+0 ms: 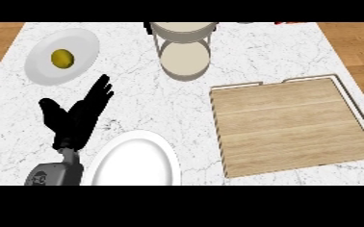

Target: Pick the bell pepper from the tray and place it in the tiered basket

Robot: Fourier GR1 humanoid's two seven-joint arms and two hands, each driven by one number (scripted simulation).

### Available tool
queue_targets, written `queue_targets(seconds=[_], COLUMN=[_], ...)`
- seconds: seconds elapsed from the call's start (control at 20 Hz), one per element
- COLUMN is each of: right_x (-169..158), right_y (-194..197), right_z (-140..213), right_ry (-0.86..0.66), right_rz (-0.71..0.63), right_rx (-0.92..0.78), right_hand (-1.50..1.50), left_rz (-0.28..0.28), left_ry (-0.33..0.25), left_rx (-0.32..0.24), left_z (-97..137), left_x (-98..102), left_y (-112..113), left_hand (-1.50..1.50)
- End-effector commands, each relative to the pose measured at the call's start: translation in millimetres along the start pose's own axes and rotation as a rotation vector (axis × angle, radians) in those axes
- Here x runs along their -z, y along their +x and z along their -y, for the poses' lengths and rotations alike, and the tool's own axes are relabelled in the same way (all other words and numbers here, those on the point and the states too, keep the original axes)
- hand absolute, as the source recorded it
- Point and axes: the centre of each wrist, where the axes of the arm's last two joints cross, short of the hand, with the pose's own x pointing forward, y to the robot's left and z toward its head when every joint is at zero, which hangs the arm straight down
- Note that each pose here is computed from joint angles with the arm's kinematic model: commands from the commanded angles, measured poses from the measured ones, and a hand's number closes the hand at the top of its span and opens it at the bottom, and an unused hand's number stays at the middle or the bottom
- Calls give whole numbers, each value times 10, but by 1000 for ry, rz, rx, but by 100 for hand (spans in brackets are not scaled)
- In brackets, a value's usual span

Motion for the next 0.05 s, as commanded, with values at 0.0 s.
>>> queue_targets(seconds=[0.0], right_x=[-455], right_y=[-56], right_z=[609], right_ry=[-19], right_rz=[14], right_rx=[-30], right_hand=[-150], left_rz=[2], left_ry=[-19], left_rx=[21], left_z=[-25], left_x=[-31], left_y=[86], left_hand=[0])
